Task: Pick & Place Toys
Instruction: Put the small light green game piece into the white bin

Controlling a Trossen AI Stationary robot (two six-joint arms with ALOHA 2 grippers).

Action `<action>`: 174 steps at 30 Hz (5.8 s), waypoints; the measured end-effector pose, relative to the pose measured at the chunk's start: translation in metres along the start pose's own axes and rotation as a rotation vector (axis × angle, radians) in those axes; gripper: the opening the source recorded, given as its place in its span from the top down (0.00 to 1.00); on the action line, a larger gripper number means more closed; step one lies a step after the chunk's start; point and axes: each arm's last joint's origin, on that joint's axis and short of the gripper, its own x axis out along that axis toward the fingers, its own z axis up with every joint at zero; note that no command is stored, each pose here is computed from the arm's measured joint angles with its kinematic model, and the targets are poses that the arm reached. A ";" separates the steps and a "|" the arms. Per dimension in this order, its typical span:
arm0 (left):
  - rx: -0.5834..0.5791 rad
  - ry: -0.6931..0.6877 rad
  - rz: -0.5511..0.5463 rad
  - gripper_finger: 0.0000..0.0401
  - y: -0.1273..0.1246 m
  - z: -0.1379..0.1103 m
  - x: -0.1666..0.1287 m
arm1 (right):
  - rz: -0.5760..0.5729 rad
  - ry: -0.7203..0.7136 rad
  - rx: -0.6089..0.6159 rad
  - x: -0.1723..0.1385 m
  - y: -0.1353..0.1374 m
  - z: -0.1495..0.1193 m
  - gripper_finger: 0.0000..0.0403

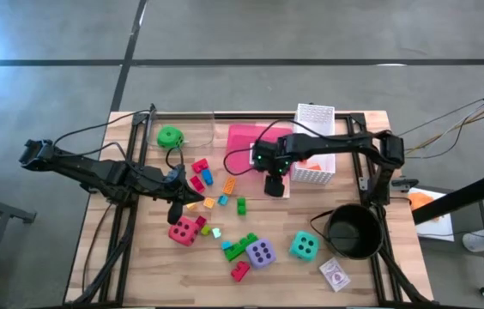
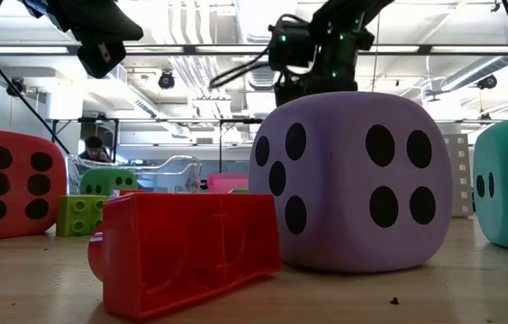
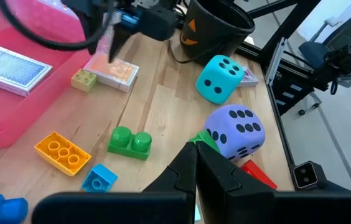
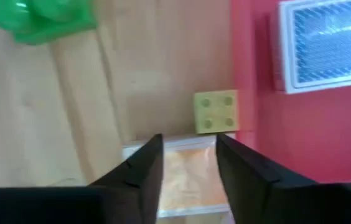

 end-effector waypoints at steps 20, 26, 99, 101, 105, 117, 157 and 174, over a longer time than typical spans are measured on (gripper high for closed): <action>0.000 0.000 0.000 0.98 0.000 0.000 0.000 | -0.157 -0.006 0.034 0.012 -0.033 -0.001 0.97; -0.003 0.000 0.000 0.98 0.000 0.000 0.000 | -0.160 -0.018 0.058 0.012 -0.034 0.000 0.97; -0.017 0.007 0.003 0.98 0.000 -0.001 0.000 | 0.002 -0.079 -0.153 0.030 0.044 0.003 0.39; -0.017 0.007 0.003 0.98 0.000 -0.001 0.000 | -0.045 -0.095 -0.161 0.026 0.045 0.003 0.39; -0.017 0.007 0.003 0.98 0.000 -0.001 0.000 | -0.078 -0.099 -0.182 0.026 0.044 0.003 0.39; -0.025 0.008 0.003 0.98 0.000 -0.001 0.000 | -0.174 -0.077 -0.254 0.034 0.041 0.002 0.39; -0.025 0.010 0.005 0.98 0.001 -0.001 0.000 | -0.120 -0.020 -0.313 0.044 0.047 0.001 0.69; -0.024 0.011 0.005 0.98 0.001 -0.001 0.000 | -0.154 -0.349 -0.110 -0.086 0.043 -0.013 0.69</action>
